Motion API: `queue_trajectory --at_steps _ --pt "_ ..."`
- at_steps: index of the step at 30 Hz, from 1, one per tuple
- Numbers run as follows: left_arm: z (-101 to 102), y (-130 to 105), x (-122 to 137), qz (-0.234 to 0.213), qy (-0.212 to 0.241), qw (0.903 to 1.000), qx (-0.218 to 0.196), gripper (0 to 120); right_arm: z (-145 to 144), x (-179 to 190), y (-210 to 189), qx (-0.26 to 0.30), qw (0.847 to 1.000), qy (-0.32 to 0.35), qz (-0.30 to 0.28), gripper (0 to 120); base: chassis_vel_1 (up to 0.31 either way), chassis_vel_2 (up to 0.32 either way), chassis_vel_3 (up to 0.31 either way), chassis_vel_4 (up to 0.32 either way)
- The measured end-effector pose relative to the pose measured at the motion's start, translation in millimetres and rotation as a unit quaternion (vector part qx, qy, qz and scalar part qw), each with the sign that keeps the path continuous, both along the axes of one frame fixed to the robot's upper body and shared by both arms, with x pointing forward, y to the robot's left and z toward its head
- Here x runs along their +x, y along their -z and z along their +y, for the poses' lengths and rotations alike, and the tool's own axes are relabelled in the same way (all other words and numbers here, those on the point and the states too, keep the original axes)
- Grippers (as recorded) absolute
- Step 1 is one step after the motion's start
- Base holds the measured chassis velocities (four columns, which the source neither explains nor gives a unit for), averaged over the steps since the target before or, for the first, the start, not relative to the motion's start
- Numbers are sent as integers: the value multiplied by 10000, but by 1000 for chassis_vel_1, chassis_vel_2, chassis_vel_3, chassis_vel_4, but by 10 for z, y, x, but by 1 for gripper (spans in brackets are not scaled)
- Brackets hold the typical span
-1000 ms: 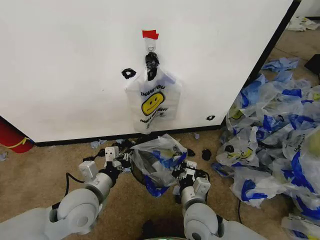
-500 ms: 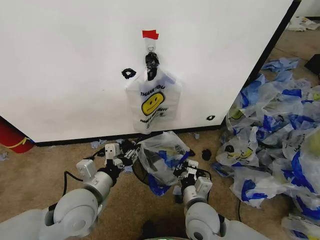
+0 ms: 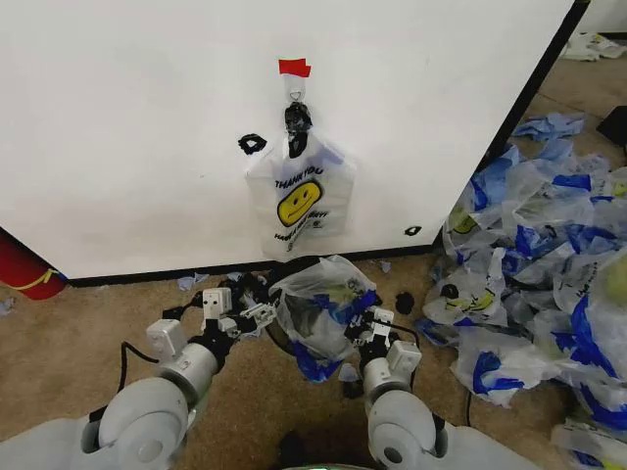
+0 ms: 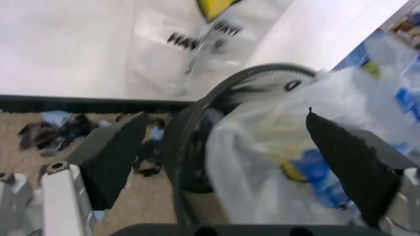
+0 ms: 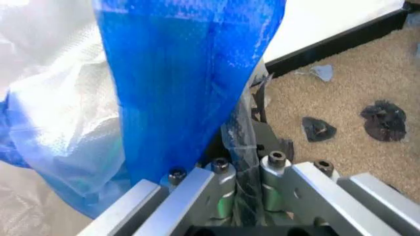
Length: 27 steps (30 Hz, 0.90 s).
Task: Pick up the garbage bag from the wall and place it over the trash bin.
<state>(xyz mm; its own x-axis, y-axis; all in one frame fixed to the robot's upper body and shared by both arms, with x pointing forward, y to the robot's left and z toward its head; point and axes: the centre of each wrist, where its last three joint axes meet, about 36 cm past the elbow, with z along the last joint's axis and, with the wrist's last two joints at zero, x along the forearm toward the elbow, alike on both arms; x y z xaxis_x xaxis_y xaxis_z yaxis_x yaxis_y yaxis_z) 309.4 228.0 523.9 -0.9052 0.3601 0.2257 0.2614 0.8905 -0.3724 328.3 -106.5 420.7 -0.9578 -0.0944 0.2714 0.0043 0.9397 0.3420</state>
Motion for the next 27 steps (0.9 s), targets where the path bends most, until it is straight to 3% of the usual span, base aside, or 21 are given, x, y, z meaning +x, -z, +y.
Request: queue_trajectory --at_steps 2,4,5,9,12,16,17,24,26,27 --pt "-31 -102 -14 -46 50 9997 -227 96 8 11 -4 15 10000 4 -6 0 0 0 0 0" --pt "-102 -264 -58 33 168 9972 -725 95 18 35 -19 45 10000 14 -20 0 0 0 0 0" --pt "-102 -264 -58 33 168 9972 -725 95 18 35 -19 45 10000 14 -20 0 0 0 0 0" --pt "-210 -429 -155 551 377 9850 -1590 93 51 79 -75 121 9999 12 -69 0 0 0 0 0" --pt "-265 -405 -161 1037 367 9725 -2054 91 73 103 -164 214 9997 -7 -124 0 0 0 0 0" --pt "-292 -368 -143 1214 327 9667 -2228 91 76 105 -206 258 9995 -27 -157 0 0 0 0 0" --pt "-335 -285 -70 1437 239 9589 -2434 87 61 69 -291 406 9988 -127 -235 0 0 0 0 0" --pt "-361 -171 13 1404 148 9603 -2406 86 56 -2 -340 477 9983 -206 -268 0 0 0 0 0" --pt "-334 -155 19 1201 188 9667 -2253 86 43 3 -319 438 9985 -204 -272 0 0 0 0 0" --pt "-303 -132 24 950 234 9744 -2025 86 35 16 -302 415 9986 -192 -272 0 0 0 0 0"
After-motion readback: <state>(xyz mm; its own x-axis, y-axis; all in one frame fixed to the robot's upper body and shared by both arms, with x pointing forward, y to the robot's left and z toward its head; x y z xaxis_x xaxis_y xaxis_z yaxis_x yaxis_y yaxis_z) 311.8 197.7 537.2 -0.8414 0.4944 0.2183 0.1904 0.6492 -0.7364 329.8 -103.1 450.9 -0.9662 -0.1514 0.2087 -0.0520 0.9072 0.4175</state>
